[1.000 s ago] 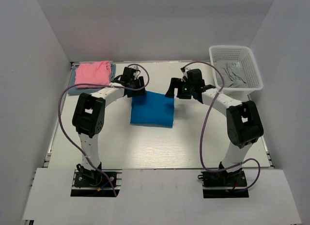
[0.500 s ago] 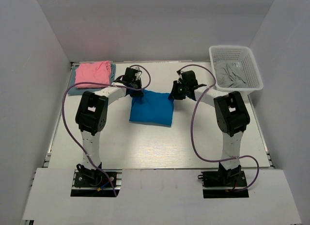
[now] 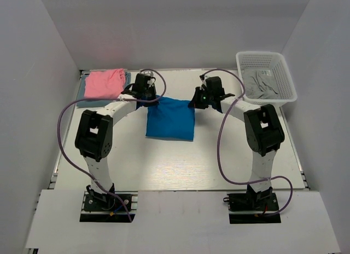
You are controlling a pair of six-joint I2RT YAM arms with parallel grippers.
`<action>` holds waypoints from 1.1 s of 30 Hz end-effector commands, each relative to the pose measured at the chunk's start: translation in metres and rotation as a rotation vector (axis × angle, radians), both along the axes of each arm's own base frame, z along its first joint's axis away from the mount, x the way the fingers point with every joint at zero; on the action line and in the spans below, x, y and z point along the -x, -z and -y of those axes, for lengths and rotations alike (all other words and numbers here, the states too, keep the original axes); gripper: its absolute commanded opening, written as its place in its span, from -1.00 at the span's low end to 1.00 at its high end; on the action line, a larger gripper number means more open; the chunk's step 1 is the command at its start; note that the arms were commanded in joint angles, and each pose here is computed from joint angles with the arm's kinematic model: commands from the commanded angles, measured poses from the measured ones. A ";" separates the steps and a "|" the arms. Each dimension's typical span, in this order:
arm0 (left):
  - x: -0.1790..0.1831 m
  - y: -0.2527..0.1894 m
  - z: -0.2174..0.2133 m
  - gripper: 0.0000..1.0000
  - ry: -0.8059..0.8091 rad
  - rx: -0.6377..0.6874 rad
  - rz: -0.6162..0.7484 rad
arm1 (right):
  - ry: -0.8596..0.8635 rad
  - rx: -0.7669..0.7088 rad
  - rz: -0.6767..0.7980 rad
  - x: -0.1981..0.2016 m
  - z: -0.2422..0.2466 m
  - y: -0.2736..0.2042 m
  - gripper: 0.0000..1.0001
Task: Fold and stack the t-shirts
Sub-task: Smooth out wrinkles on the folded tshirt
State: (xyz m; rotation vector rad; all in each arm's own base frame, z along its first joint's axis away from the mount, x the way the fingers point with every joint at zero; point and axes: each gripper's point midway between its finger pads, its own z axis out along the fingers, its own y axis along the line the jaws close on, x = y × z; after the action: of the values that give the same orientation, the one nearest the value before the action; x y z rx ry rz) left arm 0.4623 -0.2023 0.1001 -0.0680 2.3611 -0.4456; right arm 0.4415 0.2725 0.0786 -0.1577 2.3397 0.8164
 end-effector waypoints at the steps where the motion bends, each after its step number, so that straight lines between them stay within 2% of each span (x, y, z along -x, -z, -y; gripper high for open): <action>1: -0.007 0.006 -0.018 -1.00 -0.077 -0.055 -0.010 | -0.011 -0.030 0.027 -0.011 -0.007 -0.014 -1.00; 2: -0.007 0.023 -0.020 -1.00 -0.090 -0.072 -0.047 | 0.012 -0.018 0.022 -0.015 -0.005 -0.009 -1.00; 8: -0.015 0.059 -0.032 -1.00 -0.171 -0.132 -0.134 | 0.077 0.049 0.010 -0.030 0.005 0.011 -1.00; 10: -0.016 0.058 -0.034 -0.83 -0.186 -0.134 -0.132 | 0.075 0.073 -0.004 -0.032 0.006 0.017 -0.76; 12: -0.023 0.055 -0.036 -0.59 -0.195 -0.128 -0.121 | 0.057 0.082 -0.007 -0.031 0.004 0.021 -0.62; 14: -0.024 0.053 -0.036 -0.47 -0.195 -0.129 -0.122 | 0.049 0.073 0.009 -0.036 0.002 0.013 -0.45; 15: -0.028 0.037 -0.035 -0.25 -0.197 -0.114 -0.090 | 0.038 0.067 0.024 -0.037 -0.001 0.006 -0.37; 16: -0.029 0.030 -0.035 -0.05 -0.197 -0.109 -0.079 | 0.035 0.061 0.034 -0.038 -0.001 -0.001 -0.21; 17: -0.029 0.024 -0.035 0.28 -0.191 -0.109 -0.064 | 0.033 0.062 0.038 -0.039 -0.002 -0.005 -0.11; 18: -0.031 0.008 -0.036 0.95 -0.200 -0.103 -0.034 | 0.020 0.064 0.061 -0.039 -0.002 -0.014 -0.01; 19: -0.031 0.001 -0.038 1.00 -0.201 -0.109 -0.016 | 0.015 0.065 0.061 -0.038 -0.001 -0.017 0.11; 20: -0.029 -0.004 -0.039 1.00 -0.201 -0.109 -0.015 | 0.016 0.063 0.072 -0.037 -0.001 -0.026 0.54; 21: -0.024 -0.006 -0.041 1.00 -0.200 -0.113 -0.024 | 0.011 0.056 0.087 -0.034 0.000 -0.036 0.81; 23: -0.016 -0.022 -0.044 1.00 -0.195 -0.110 -0.003 | 0.013 0.061 0.078 -0.027 0.004 -0.033 0.81; 24: -0.008 -0.017 -0.047 1.00 -0.194 -0.117 -0.016 | 0.013 0.040 0.121 -0.025 0.004 -0.054 0.81; 26: 0.007 -0.018 -0.049 1.00 -0.170 -0.113 -0.019 | 0.013 0.033 0.105 -0.009 0.009 -0.052 0.81; 27: 0.011 -0.019 -0.044 1.00 -0.148 -0.085 -0.010 | 0.016 0.013 0.140 -0.008 0.009 -0.065 0.81; 33: 0.042 0.008 -0.042 1.00 -0.095 -0.074 -0.046 | 0.028 0.022 0.091 0.031 0.024 -0.058 0.81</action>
State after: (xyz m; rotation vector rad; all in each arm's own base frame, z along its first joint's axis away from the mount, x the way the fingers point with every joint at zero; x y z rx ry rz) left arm 0.4313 -0.1545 0.0974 -0.2008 2.4035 -0.2675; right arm 0.4234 0.2527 0.1336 -0.1770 2.2637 0.7480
